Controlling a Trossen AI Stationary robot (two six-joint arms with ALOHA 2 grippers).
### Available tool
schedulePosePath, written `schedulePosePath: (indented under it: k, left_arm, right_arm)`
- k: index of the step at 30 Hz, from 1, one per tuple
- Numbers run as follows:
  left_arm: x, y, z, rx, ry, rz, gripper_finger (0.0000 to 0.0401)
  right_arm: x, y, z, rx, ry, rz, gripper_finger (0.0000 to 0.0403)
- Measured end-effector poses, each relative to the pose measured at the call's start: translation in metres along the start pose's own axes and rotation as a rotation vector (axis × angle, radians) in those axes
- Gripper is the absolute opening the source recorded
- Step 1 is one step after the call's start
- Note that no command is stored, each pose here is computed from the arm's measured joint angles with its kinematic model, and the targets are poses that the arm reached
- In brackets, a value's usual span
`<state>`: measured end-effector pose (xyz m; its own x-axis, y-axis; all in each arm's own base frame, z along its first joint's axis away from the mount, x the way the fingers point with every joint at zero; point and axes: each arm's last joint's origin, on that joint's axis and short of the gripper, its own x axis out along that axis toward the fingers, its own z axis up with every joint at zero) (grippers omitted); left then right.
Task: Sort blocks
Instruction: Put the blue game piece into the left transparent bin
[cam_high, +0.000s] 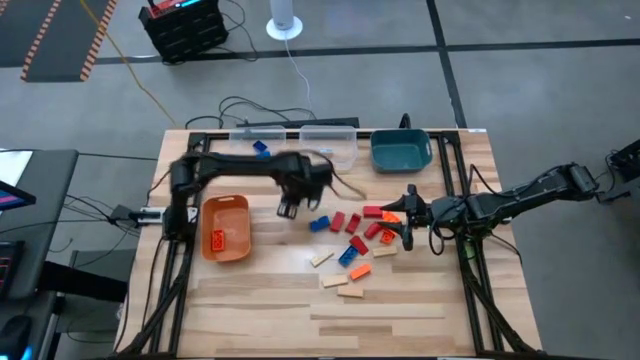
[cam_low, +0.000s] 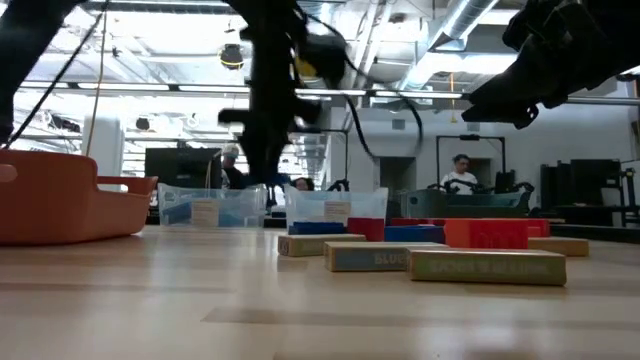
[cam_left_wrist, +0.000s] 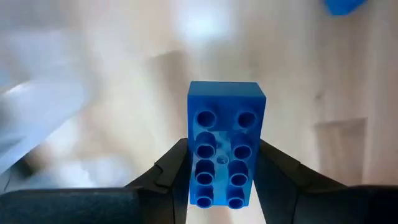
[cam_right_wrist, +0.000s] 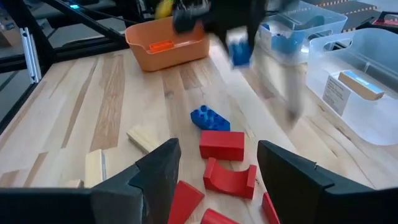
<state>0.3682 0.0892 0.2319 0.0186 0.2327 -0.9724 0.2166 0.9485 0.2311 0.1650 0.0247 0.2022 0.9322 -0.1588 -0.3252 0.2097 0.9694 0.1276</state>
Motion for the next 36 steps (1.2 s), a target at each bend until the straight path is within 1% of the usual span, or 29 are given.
schedulePosePath:
  k: [4,6,8,10,13,16,19,20,21,25,27,28,30,32,34,36]
  left_arm:
    - [-0.040,0.033,-0.040,-0.184,-0.065,0.130,0.0129]
    - [-0.050,0.049,-0.063,-0.295,-0.074,0.184,0.0129]
    - [-0.052,0.063,-0.086,-0.409,-0.086,0.217,0.0129]
    - [-0.048,0.074,-0.108,-0.520,-0.088,0.234,0.0129]
    - [-0.025,0.083,-0.136,-0.640,-0.053,0.227,0.0129]
    - [0.005,0.085,-0.154,-0.736,-0.045,0.208,0.0129]
    - [0.030,0.084,-0.166,-0.797,-0.009,0.218,0.0129]
    - [0.035,0.085,-0.168,-0.814,-0.003,0.228,0.0137]
    - [0.038,0.085,-0.170,-0.829,-0.005,0.236,0.0157]
    - [0.037,0.085,-0.170,-0.837,-0.012,0.235,0.0261]
    - [0.033,0.086,-0.166,-0.824,-0.025,0.239,0.0295]
    - [0.030,0.086,-0.163,-0.816,-0.036,0.244,0.0304]
    - [0.022,0.086,-0.157,-0.801,-0.067,0.258,0.0312]
    - [0.010,0.084,-0.146,-0.761,-0.126,0.255,0.0309]
    - [-0.002,0.077,-0.130,-0.688,-0.211,0.213,0.0301]
    - [-0.010,0.065,-0.111,-0.592,-0.280,0.187,0.0291]
  right_arm:
    - [-0.001,0.002,0.000,0.004,-0.004,0.011,0.0249]
    - [-0.001,0.003,0.000,0.006,-0.007,0.020,0.0249]
    - [-0.001,0.005,0.000,0.006,-0.011,0.030,0.0249]
    - [-0.002,0.006,0.000,0.005,-0.010,0.037,0.0249]
    - [-0.003,0.007,0.000,0.015,-0.010,0.038,0.0249]
    - [-0.003,0.009,-0.001,0.013,-0.010,0.044,0.0249]
    - [-0.003,0.008,0.000,0.014,-0.011,0.039,0.0249]
    - [-0.002,0.007,0.000,0.015,-0.012,0.035,0.0249]
    - [-0.002,0.006,0.000,0.017,-0.012,0.031,0.0249]
    - [-0.002,0.006,0.000,0.018,-0.013,0.026,0.0249]
    - [-0.002,0.006,0.000,0.018,-0.013,0.026,0.0249]
    - [-0.002,0.006,0.000,0.018,-0.012,0.026,0.0249]
    - [-0.002,0.006,0.000,0.018,-0.013,0.027,0.0249]
    - [-0.002,0.006,0.000,0.018,-0.012,0.027,0.0249]
    - [-0.002,0.006,0.000,0.018,-0.012,0.027,0.0249]
    - [-0.002,0.006,0.000,0.018,-0.012,0.027,0.0249]
